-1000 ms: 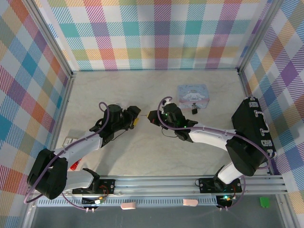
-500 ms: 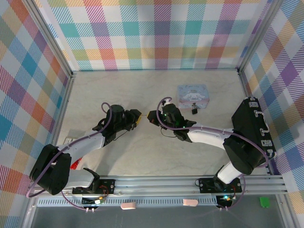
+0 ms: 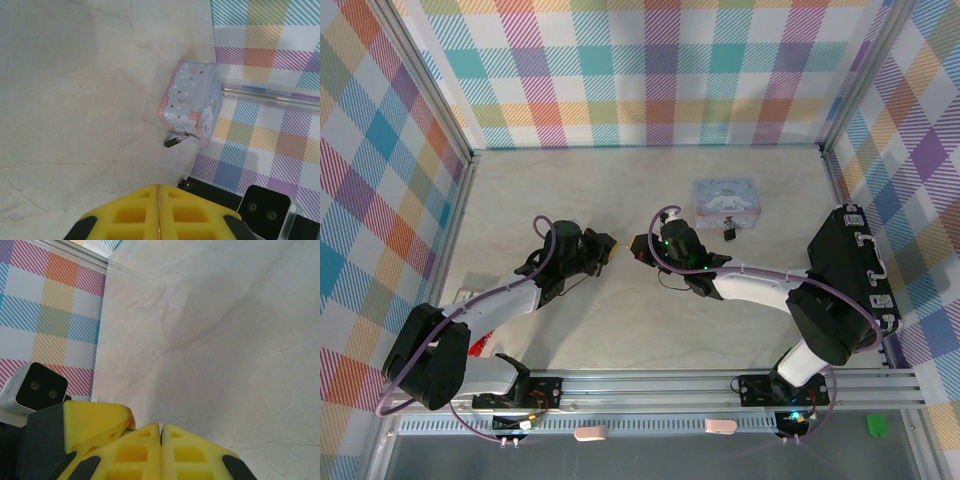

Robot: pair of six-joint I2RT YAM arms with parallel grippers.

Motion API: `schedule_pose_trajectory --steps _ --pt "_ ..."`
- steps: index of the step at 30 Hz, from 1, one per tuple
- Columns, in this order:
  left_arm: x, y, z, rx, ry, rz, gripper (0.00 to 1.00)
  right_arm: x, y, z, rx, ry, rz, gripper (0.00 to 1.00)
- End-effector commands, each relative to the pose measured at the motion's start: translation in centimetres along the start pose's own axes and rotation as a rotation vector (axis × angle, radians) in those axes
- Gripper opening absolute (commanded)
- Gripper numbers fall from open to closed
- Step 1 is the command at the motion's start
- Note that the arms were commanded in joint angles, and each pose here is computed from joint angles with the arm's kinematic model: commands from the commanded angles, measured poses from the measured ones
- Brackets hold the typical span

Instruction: Unlock the padlock with the key

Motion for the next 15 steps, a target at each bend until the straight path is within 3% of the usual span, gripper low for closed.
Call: schedule_pose_trajectory --steps 1,7,12,15 --pt "0.3 -0.7 0.0 0.014 0.006 0.003 0.05 -0.4 1.1 0.2 -0.036 -0.025 0.0 0.0" --pt "0.3 -0.8 0.2 0.012 0.008 0.01 0.0 -0.5 1.4 0.1 -0.043 -0.023 -0.004 0.0" --pt "-0.9 -1.4 0.2 0.024 -0.022 0.093 0.0 -1.2 1.5 -0.8 -0.05 -0.036 -0.046 0.38" --pt "-2.3 -2.5 0.0 0.039 -0.033 0.219 0.0 -2.2 1.1 -1.5 -0.1 -0.02 -0.064 0.42"
Point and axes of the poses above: each hand's point on the last joint's axis, 136 mm out from that joint toward the fingers, its own z axis out along the fingers, its own y axis along the line the jaws close on, x = y × z, the point moved 9 cm from there along -z, back along the fingers, and after that the axes turned 5 degrees about -z, right-handed, at the moved point
